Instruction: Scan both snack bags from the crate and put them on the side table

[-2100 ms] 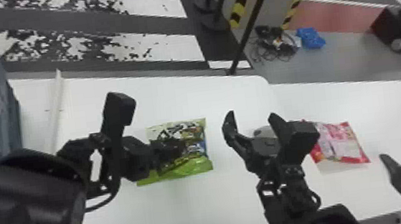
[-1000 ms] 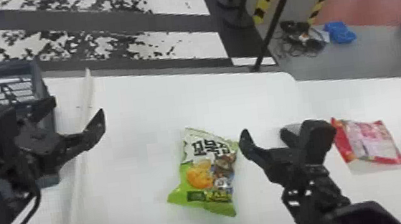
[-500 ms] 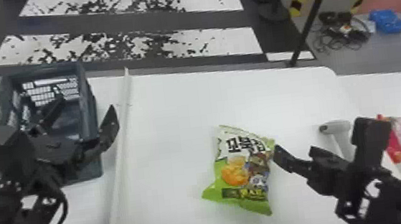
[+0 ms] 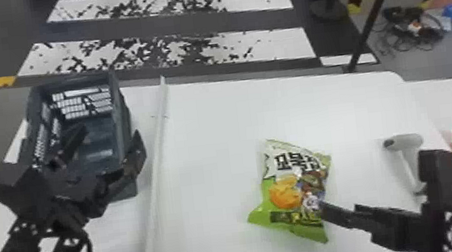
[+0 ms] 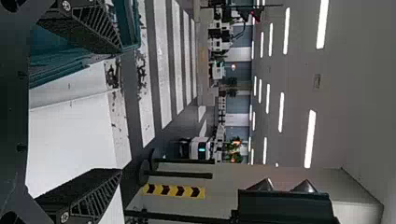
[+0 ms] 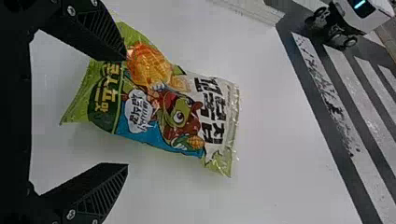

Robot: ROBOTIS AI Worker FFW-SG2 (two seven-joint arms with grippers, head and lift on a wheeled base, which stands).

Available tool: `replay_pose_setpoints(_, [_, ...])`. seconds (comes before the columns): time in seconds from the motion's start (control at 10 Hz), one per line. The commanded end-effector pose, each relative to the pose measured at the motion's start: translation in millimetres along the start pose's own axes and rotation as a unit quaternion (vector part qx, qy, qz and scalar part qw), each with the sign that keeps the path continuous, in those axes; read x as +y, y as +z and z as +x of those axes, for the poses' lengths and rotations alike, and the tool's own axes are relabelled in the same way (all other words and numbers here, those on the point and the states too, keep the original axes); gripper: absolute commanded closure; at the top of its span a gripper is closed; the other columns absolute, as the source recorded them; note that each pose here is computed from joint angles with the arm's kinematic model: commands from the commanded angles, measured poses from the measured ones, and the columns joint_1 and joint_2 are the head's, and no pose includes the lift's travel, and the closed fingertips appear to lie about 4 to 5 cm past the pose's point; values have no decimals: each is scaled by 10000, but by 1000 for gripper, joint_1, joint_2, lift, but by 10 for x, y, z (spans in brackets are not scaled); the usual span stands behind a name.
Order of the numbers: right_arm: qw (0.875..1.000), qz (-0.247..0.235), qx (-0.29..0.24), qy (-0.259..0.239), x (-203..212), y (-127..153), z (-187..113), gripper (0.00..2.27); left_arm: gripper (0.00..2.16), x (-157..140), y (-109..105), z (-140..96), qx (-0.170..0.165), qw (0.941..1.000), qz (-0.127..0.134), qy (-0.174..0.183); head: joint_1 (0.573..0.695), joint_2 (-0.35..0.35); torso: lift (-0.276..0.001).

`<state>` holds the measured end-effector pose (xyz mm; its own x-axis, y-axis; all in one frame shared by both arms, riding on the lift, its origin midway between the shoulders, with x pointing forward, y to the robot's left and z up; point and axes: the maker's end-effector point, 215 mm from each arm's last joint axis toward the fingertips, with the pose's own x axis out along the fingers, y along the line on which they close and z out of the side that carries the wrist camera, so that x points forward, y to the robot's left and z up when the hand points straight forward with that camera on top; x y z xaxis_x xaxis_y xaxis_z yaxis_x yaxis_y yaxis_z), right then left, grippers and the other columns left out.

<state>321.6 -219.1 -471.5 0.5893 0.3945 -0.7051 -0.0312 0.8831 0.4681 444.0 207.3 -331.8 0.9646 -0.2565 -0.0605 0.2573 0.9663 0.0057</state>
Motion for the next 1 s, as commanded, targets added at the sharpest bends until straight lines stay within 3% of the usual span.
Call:
replay_pose_setpoints(0.0, [9992,167,298,206,48,-151,44,117,90,36,-36,-44,29,10000,-28,30,695,-18,-87])
replay_pose_setpoints(0.3, [9953,482,472,693,116,-198,177,113,90,62,-97,-61,86,9999,-36,40,695,21,-87])
replay_pose_setpoints(0.9, [9904,795,657,915,-31,-212,427,93,90,54,-184,-69,151,9998,-92,1,695,25,-87])
